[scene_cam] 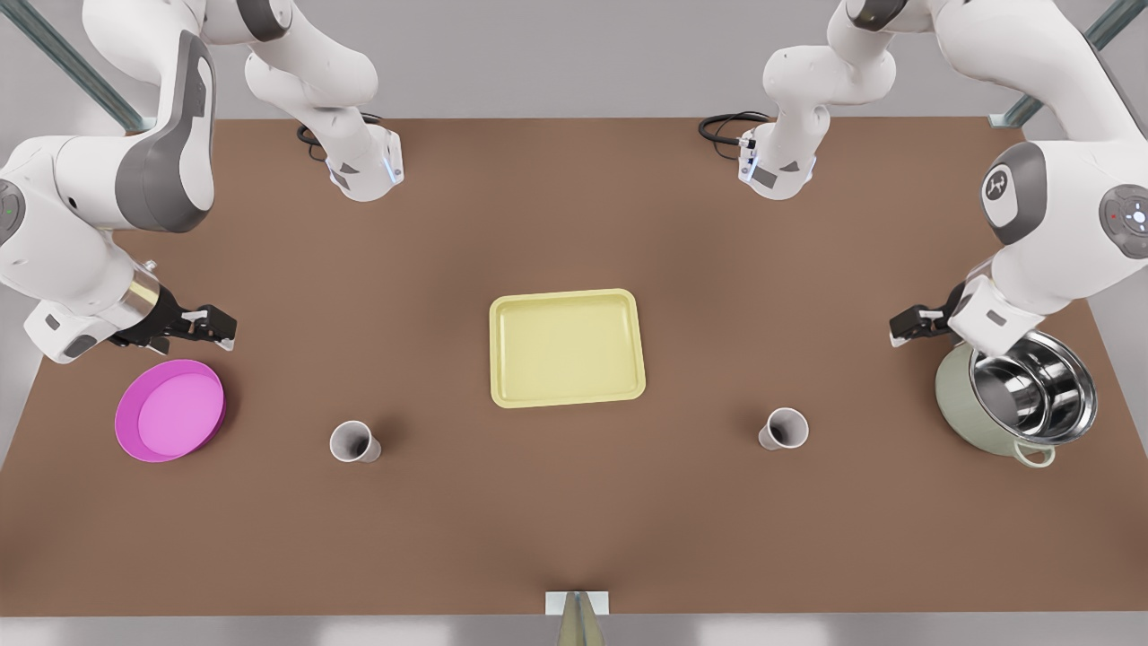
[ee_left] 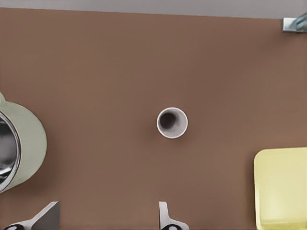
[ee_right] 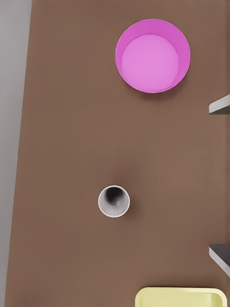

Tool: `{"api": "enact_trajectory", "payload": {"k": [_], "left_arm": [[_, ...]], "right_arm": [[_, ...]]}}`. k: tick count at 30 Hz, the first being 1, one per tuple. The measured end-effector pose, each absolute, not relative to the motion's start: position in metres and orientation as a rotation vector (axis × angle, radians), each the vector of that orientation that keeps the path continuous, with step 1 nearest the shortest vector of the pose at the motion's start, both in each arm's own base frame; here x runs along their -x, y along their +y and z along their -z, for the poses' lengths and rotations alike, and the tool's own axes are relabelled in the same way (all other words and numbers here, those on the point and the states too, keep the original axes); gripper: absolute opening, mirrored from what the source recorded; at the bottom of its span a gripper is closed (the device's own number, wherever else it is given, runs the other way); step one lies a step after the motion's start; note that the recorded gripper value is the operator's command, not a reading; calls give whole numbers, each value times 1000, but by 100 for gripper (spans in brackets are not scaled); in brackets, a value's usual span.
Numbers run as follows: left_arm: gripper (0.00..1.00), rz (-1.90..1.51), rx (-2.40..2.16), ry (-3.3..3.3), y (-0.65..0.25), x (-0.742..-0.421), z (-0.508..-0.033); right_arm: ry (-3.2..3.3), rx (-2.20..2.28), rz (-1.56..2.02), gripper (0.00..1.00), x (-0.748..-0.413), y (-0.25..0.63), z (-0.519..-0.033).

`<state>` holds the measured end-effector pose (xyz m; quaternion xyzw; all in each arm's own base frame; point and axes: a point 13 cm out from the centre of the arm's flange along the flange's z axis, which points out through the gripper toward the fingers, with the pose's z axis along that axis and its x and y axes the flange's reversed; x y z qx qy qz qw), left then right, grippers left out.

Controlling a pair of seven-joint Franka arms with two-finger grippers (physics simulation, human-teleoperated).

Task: Use the left arm to pick up the white IKEA cup from the tray and place it on the middle-left position; use the right arm to pick up the white IKEA cup from the tray and place it on the middle-right position

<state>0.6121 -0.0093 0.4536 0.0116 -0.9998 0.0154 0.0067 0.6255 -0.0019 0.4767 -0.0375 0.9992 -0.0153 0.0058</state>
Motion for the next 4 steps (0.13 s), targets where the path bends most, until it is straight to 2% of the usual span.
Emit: {"api": "enact_trajectory", "payload": {"k": [4], "left_arm": [[100,-59,-12,-3125,-14,-609,-456]], "right_arm": [[3127,116,48,100,-626,-3,-477]]}}
